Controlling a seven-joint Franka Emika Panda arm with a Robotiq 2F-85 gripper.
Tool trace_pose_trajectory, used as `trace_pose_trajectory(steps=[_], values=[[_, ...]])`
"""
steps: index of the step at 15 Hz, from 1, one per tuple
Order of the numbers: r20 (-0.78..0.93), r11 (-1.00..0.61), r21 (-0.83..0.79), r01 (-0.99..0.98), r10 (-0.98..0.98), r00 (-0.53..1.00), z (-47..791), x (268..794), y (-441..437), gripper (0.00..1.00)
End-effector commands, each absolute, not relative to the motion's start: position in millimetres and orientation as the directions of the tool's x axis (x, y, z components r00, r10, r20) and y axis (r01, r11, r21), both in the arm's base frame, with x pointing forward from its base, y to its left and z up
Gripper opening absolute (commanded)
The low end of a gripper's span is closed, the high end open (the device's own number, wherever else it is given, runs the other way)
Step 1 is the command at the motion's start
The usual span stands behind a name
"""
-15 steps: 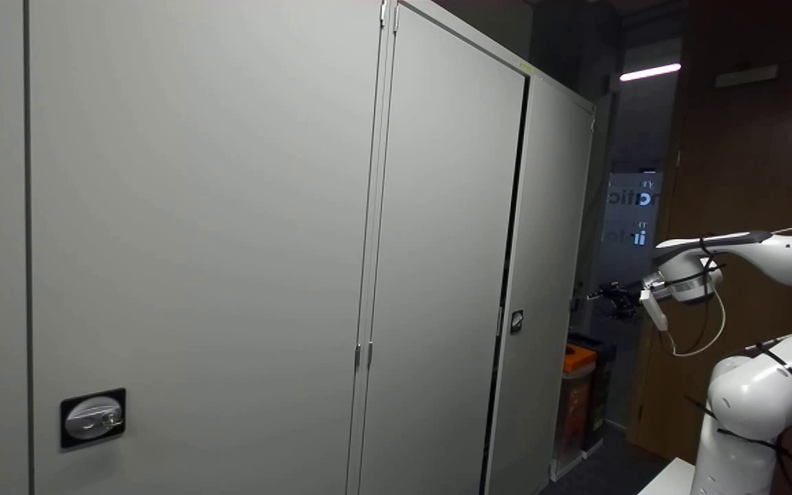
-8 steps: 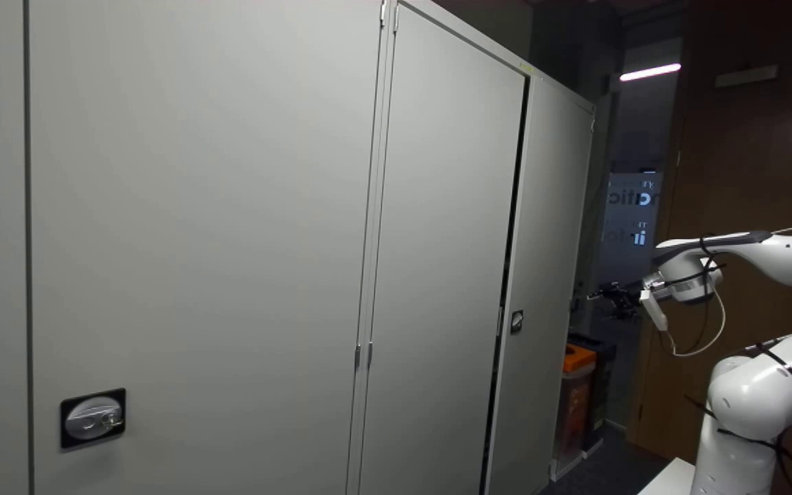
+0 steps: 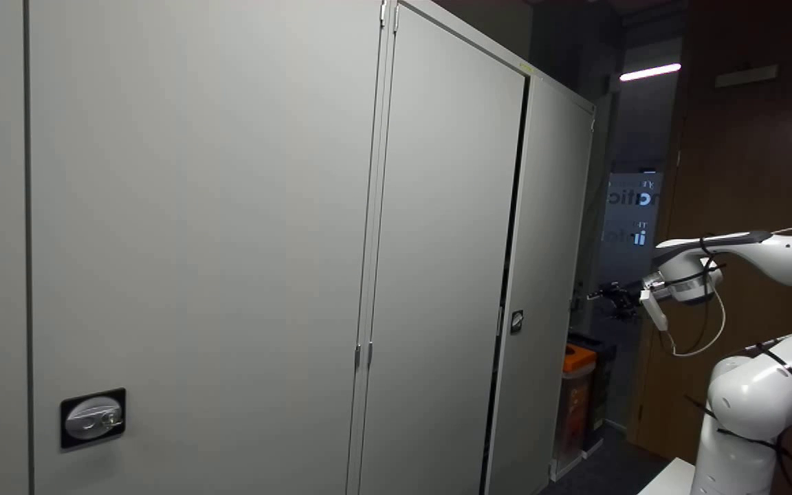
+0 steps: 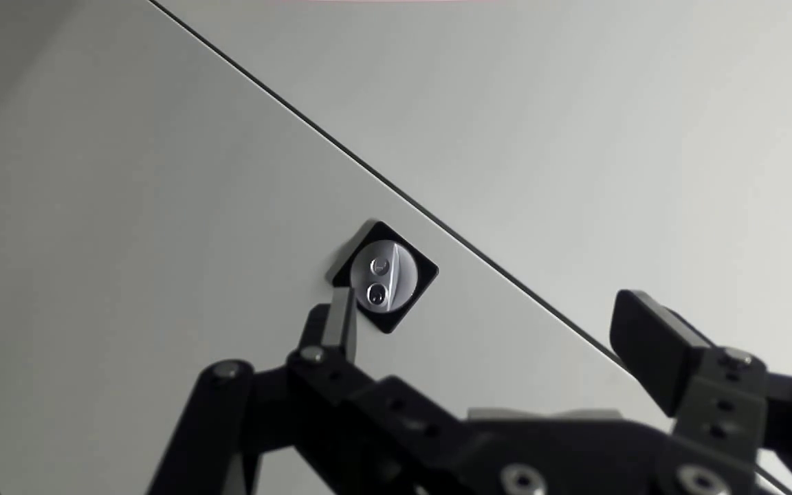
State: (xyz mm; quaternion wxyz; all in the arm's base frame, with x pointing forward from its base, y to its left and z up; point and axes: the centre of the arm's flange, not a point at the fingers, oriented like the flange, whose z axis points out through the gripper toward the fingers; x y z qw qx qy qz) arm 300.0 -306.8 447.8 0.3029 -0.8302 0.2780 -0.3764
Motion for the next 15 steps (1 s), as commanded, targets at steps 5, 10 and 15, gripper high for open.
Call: trace_pose_trajectory(steps=[5,10,15], values=[[0.469,-0.68,-0.691,-0.245,-0.68,0.564,440,303,-316,1.0],[0.462,-0.672,-0.677,-0.299,-0.704,0.539,416,314,-345,1.0],[0.489,-0.655,-0.668,-0.354,-0.744,0.455,403,335,-365,1.0]])
